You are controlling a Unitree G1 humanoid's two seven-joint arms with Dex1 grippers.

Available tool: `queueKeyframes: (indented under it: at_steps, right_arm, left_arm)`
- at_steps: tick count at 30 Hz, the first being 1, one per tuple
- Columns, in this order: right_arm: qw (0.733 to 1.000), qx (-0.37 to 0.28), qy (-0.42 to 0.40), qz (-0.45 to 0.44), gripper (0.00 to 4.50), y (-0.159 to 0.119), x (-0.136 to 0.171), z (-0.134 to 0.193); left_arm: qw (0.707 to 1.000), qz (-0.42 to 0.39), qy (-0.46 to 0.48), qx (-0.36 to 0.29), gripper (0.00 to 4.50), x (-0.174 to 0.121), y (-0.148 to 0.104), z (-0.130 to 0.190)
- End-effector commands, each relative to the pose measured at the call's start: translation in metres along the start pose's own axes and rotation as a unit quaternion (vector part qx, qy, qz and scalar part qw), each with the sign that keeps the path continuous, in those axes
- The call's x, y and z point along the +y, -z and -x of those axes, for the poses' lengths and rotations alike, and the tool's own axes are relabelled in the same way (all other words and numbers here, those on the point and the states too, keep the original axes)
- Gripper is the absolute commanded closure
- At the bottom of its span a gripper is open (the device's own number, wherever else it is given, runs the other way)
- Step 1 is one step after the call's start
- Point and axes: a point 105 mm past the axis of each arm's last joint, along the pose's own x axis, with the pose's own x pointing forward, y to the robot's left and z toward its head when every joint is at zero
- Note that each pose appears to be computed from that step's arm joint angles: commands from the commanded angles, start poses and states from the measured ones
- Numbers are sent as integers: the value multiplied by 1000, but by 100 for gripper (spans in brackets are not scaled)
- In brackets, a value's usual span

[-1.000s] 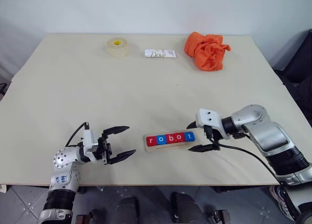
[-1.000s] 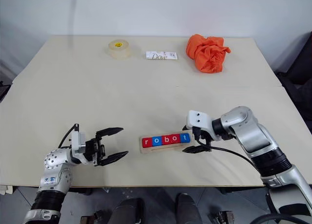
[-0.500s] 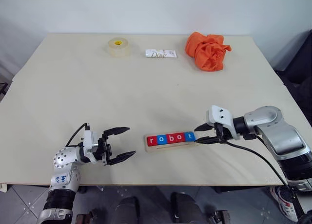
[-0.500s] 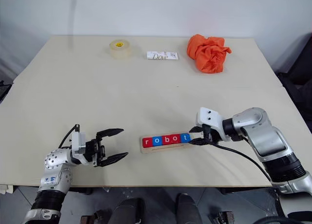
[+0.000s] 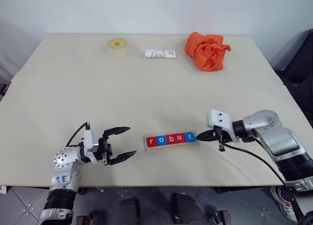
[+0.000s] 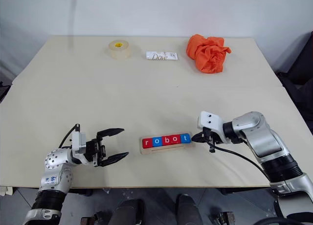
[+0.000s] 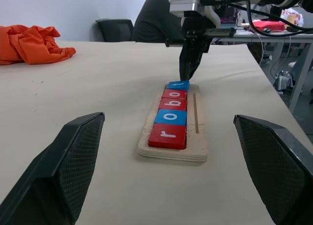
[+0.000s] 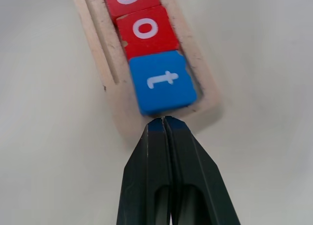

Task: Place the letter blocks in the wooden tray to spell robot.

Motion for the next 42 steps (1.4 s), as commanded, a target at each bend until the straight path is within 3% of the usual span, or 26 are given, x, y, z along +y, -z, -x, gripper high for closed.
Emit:
queueKeyframes:
  at_steps: [1,15,33,42]
  right_arm:
    - [1000,-15,8,18,446,-11,-5,2]
    - [999,-30,10,27,446,-24,-3,15]
    - [999,-29,-14,14,446,-12,3,-12]
    - [999,-39,-8,29,446,-25,6,10]
  left_arm:
    - [1000,-12,-4,-1,0,1,-4,2]
    - [1000,-9,-3,-1,0,1,-3,2]
    - [1000,-12,-3,-1,0,3,-4,0]
    - [1000,-14,-7,-2,0,3,-4,1]
